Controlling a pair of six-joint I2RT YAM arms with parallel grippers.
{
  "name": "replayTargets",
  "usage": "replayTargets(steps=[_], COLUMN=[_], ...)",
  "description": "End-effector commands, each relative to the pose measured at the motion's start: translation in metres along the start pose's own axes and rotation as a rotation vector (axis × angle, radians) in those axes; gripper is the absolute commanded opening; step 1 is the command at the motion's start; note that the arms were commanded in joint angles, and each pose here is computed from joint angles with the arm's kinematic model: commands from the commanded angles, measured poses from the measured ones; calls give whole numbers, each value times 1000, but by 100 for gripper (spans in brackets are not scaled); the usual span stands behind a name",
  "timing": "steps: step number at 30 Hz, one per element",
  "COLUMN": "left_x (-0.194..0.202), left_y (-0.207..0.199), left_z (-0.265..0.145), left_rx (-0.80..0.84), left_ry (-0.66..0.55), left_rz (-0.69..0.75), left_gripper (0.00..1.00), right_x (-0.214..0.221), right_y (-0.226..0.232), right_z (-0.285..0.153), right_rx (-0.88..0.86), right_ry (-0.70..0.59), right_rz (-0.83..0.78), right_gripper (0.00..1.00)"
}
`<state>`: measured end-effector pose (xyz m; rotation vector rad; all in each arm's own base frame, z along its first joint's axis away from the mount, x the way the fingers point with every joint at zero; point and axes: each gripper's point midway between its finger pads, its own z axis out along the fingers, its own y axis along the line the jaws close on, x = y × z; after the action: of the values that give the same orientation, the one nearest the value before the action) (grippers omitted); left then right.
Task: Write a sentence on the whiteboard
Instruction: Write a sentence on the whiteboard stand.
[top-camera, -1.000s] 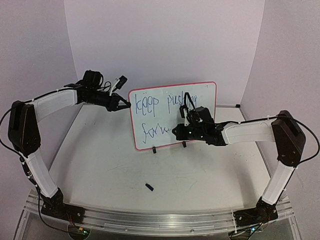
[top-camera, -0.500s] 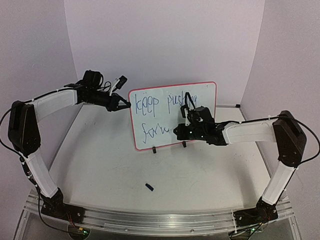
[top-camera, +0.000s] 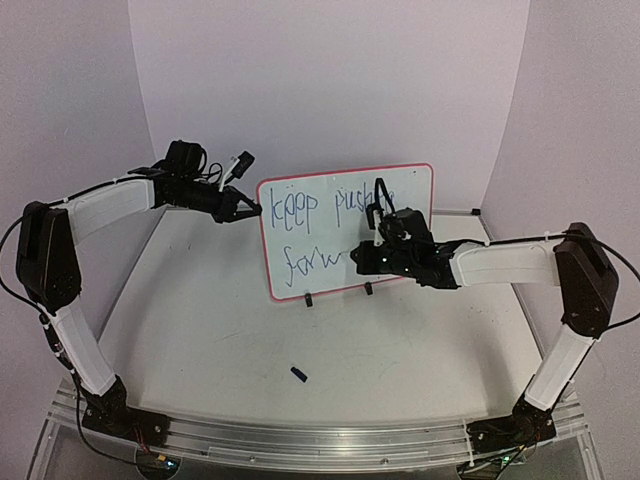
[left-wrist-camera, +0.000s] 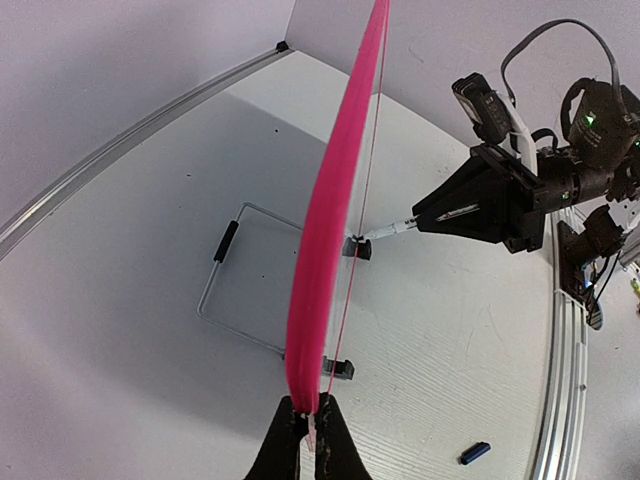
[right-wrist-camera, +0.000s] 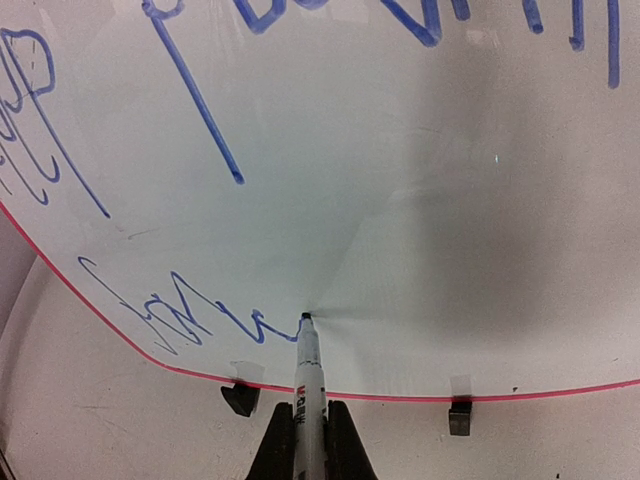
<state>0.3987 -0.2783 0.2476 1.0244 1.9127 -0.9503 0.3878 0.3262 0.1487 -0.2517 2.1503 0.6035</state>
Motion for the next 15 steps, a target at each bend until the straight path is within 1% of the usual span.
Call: replayTargets(steps=[1,9,15], left_x=[8,11,12], left_y=[-13,-10,-10], left_z=[1,3,4], left_rx=[18,14,15], left_ry=[48,55,57], left_rz=[-16,-22,-22], left_gripper=[0,0,0], right_x=[-30,-23,-13], right_y=[8,25,8], right_z=[-12,-31,-31], right_rx=[-14,-140,-146], right_ry=[-80,-49,-13], right_rz=[0,-37,-12], right_gripper=[0,0,0])
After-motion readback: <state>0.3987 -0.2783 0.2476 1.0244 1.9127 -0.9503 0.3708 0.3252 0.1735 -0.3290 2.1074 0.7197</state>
